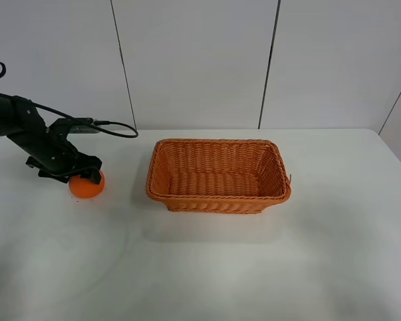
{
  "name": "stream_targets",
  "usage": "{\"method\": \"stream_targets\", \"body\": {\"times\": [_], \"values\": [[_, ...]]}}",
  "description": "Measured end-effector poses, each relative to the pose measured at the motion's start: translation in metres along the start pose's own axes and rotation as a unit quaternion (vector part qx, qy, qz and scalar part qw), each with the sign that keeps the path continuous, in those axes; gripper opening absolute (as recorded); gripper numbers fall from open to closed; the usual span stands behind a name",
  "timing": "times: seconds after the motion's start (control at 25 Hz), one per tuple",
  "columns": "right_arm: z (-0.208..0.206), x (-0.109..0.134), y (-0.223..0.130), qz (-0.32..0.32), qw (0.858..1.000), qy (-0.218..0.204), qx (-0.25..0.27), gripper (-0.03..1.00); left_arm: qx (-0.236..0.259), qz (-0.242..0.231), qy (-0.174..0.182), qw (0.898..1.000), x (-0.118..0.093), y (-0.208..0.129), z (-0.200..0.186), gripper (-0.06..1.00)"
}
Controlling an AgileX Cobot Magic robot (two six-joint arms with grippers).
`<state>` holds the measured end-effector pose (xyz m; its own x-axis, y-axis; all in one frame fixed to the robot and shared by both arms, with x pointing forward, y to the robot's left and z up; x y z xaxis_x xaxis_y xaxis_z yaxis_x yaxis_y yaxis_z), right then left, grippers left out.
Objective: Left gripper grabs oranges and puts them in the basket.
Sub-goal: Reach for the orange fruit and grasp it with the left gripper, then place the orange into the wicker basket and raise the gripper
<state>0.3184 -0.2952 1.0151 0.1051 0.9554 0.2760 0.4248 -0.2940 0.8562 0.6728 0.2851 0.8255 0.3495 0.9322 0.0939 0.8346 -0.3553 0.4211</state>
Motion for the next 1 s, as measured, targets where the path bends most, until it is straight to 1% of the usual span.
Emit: {"method": "stream_targets", "body": {"times": [0.28,0.36,0.44,0.48,0.56,0.64,0.68,0.76,1.0], "values": [[0.0,0.0,0.0,0.0,1.0,0.0,0.0,0.69,-0.007,0.013,0.005,1.0,0.002,0.0017,0.0063,0.87],[0.0,0.0,0.0,0.0,1.0,0.0,0.0,0.69,-0.007,0.013,0.006,1.0,0.0022,0.002,0.0066,0.85],[0.0,0.0,0.0,0.0,1.0,0.0,0.0,0.69,-0.01,0.013,0.007,1.0,0.0027,0.003,0.0066,0.75],[0.0,0.0,0.0,0.0,1.0,0.0,0.0,0.69,-0.01,0.014,0.007,1.0,0.0027,0.003,0.0066,0.68],[0.0,0.0,0.0,0.0,1.0,0.0,0.0,0.69,-0.01,0.014,0.007,1.0,0.0027,0.003,0.0066,0.49],[0.0,0.0,0.0,0.0,1.0,0.0,0.0,0.69,-0.01,0.015,0.007,1.0,0.0027,0.003,0.0066,0.25],[0.0,0.0,0.0,0.0,1.0,0.0,0.0,0.69,-0.01,0.015,0.007,1.0,0.0027,0.0029,0.0066,0.18],[0.0,0.0,0.0,0.0,1.0,0.0,0.0,0.69,-0.009,0.015,0.006,1.0,0.0024,0.0025,0.0066,0.13],[0.0,0.0,0.0,0.0,1.0,0.0,0.0,0.69,0.009,0.014,-0.004,1.0,-0.001,-0.0031,0.0059,0.13]]}}
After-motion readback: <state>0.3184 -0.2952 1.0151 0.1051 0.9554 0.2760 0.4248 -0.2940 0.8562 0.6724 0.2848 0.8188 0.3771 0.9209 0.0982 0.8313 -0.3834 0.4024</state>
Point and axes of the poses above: a point on each arm's last joint axis where the gripper is mounted, z pointing out along that axis toward the gripper, x along the wrist's bending axis when the last joint is at zero, y = z × x, the point moved 9 cm from there along z, pointing out along that axis toward the gripper, and after that the axes turned 14 degrees about z, right-handed, at the moved point
